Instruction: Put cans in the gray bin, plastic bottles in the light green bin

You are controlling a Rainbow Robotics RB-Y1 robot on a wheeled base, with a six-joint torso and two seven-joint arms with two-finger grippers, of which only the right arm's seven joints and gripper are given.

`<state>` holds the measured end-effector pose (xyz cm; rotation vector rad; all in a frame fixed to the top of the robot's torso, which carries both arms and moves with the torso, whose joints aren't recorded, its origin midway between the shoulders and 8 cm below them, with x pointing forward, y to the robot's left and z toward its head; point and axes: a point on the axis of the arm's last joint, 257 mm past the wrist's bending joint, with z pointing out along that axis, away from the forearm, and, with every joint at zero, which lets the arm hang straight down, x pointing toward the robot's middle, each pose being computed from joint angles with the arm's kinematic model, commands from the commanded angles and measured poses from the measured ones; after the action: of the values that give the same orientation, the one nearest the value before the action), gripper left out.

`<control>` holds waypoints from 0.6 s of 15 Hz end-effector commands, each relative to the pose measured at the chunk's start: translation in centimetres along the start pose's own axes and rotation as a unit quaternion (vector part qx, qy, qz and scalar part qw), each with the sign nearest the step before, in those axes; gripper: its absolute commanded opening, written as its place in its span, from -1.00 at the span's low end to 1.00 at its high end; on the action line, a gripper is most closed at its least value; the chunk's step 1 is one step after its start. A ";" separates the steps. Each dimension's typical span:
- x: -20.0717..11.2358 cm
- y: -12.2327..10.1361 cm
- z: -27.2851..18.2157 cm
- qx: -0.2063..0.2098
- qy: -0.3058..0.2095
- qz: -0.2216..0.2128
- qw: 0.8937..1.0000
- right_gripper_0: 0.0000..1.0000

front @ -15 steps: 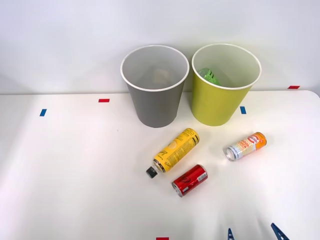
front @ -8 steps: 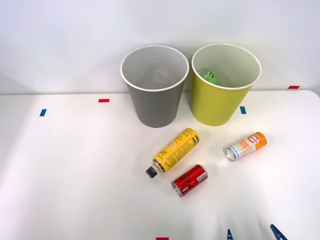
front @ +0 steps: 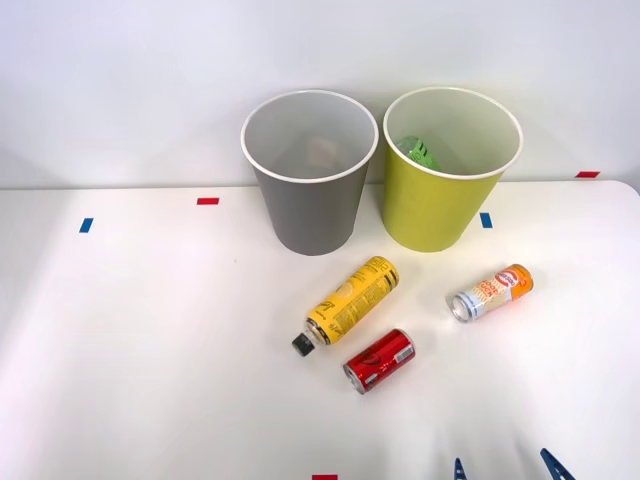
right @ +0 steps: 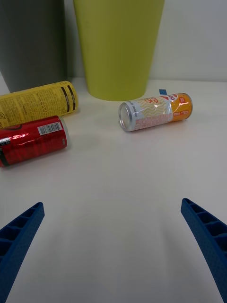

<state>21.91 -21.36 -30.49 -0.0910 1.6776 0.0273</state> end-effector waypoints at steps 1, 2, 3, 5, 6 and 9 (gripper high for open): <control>0.0 0.0 0.0 0.000 0.000 0.000 1.000 1.00; 0.0 0.0 0.0 0.000 0.000 0.000 1.000 1.00; 0.0 0.0 0.0 0.000 0.000 0.000 1.000 1.00; 0.0 0.0 0.0 0.000 0.000 0.000 1.000 1.00; 0.0 0.0 0.0 0.000 0.000 0.000 1.000 1.00; 0.0 0.0 0.0 0.000 0.000 0.000 1.000 1.00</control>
<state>21.91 -21.36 -30.49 -0.0910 1.6777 0.0273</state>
